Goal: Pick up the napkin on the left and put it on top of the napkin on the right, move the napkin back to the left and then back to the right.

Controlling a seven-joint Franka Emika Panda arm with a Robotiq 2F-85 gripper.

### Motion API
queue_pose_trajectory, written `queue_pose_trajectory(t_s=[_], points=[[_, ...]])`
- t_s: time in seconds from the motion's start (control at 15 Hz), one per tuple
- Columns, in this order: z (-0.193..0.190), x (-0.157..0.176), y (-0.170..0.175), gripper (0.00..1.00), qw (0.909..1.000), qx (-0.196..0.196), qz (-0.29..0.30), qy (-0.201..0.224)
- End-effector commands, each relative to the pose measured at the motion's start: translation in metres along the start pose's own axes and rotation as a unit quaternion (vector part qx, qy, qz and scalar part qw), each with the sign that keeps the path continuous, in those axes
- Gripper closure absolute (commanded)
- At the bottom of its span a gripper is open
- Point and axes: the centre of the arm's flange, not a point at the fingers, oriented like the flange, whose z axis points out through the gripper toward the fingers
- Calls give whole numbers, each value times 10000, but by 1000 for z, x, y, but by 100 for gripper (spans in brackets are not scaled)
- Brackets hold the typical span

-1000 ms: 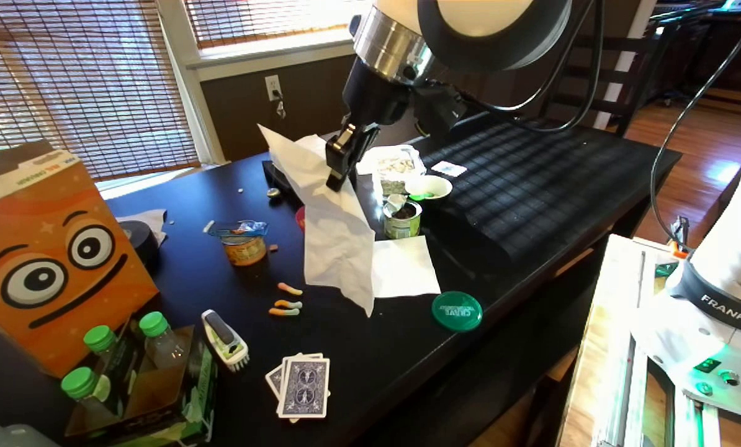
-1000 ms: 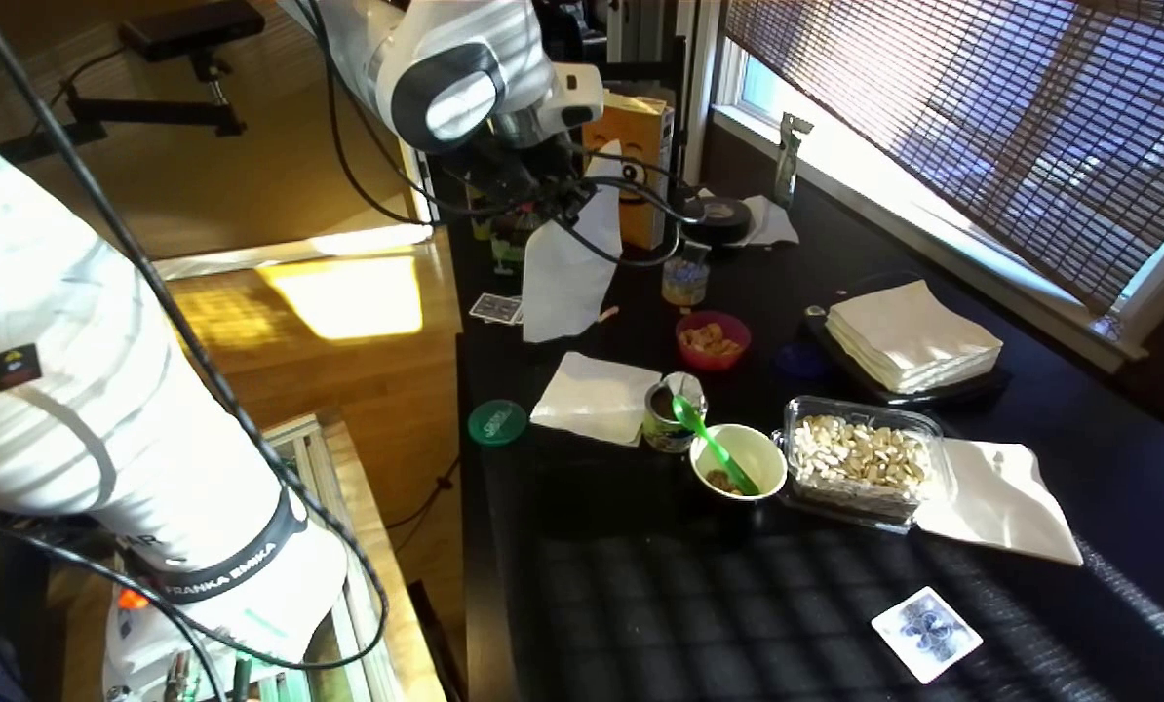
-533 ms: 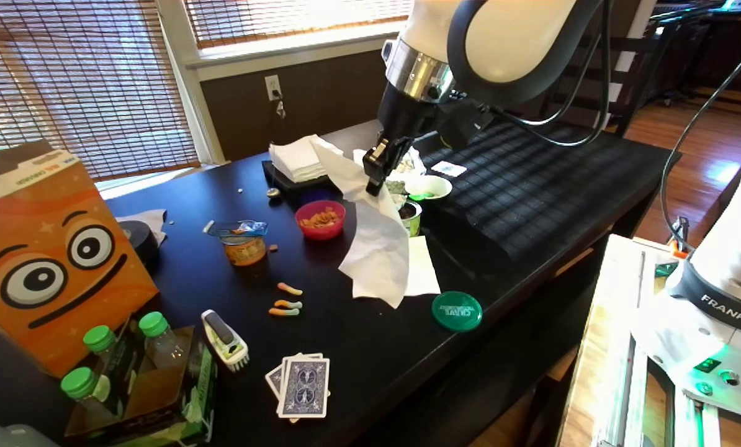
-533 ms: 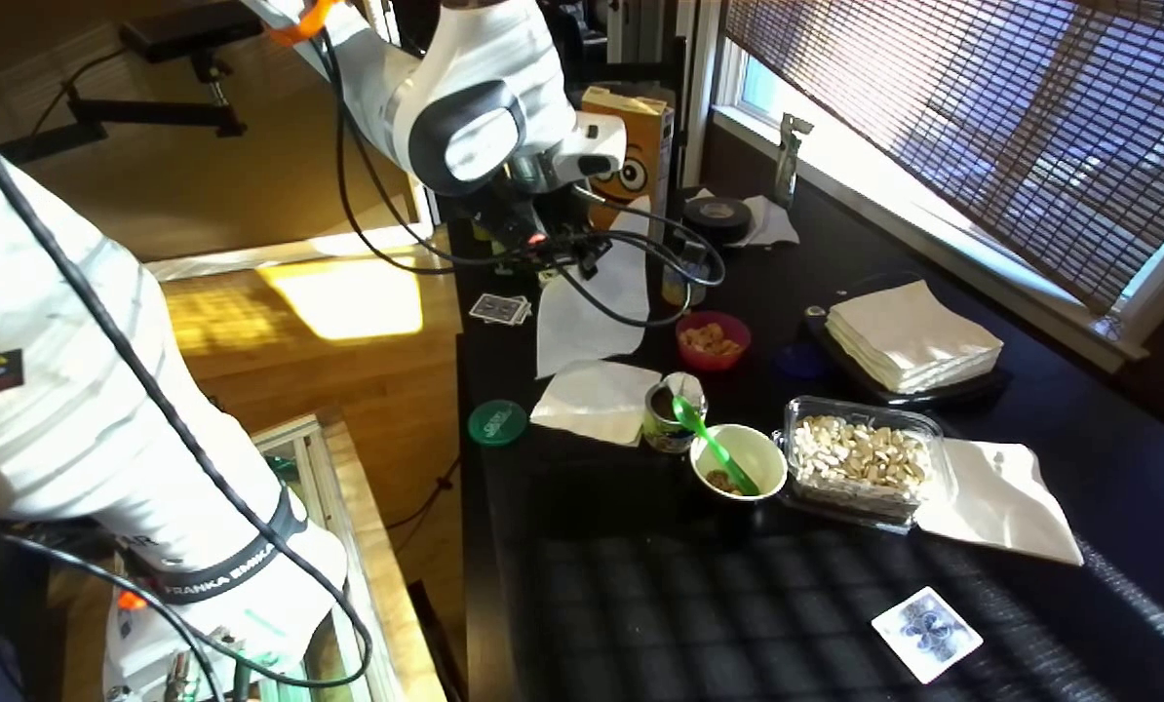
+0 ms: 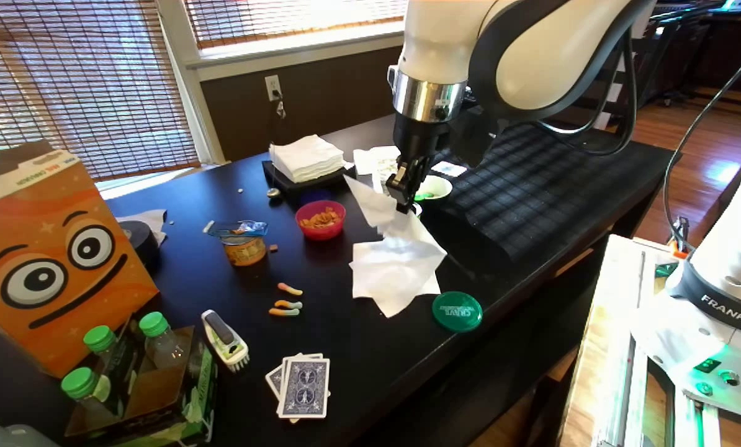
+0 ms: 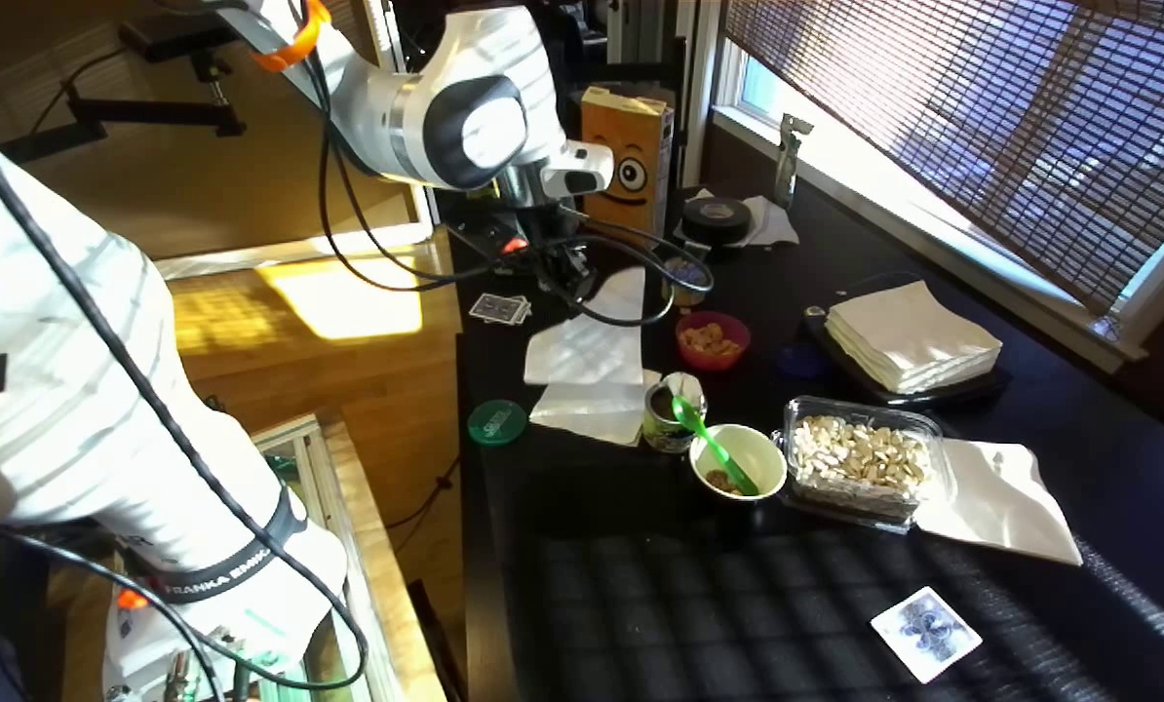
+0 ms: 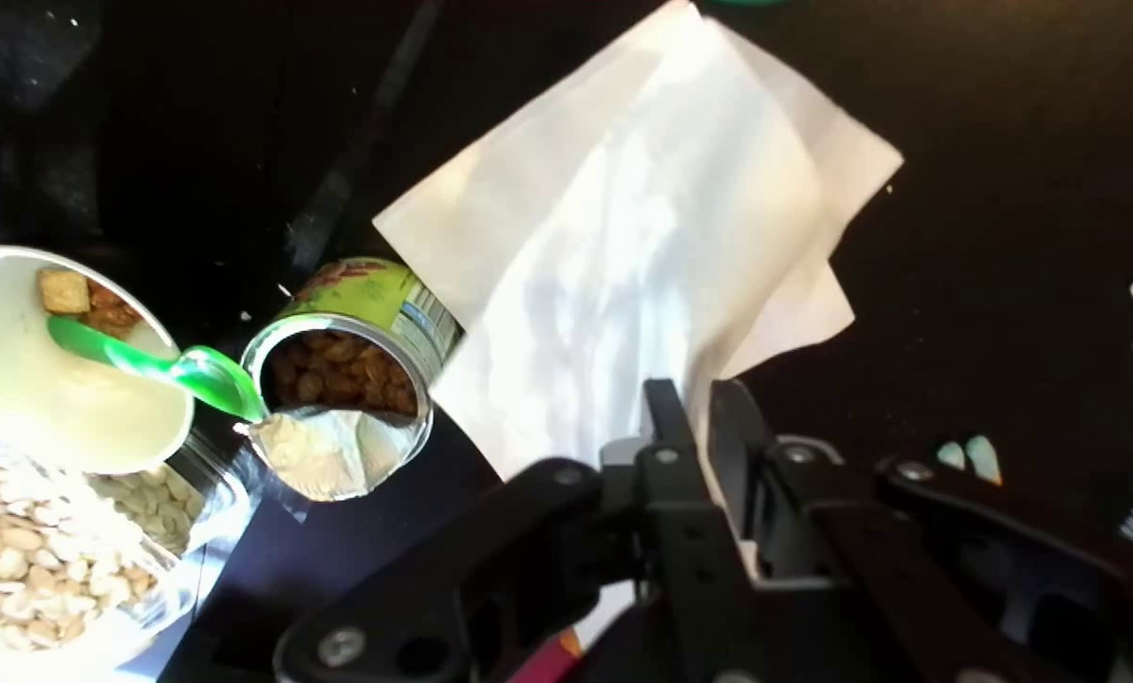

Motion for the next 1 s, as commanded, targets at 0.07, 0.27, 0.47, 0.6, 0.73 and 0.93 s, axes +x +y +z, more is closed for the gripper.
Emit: queue_pose_trajectory(t_s=[0.07,0.27,0.47,0.6,0.73,0.93], points=[[-11,5,-27,47,9984,-280,-225,-430],[-22,10,-46,25,9982,-198,-403,-389],[-30,20,-70,5,9986,125,-499,-139],[-30,28,-92,0,9975,275,-657,-23],[-26,39,-114,0,9952,373,-891,151],[-14,54,-139,0,9899,601,-1200,446]])
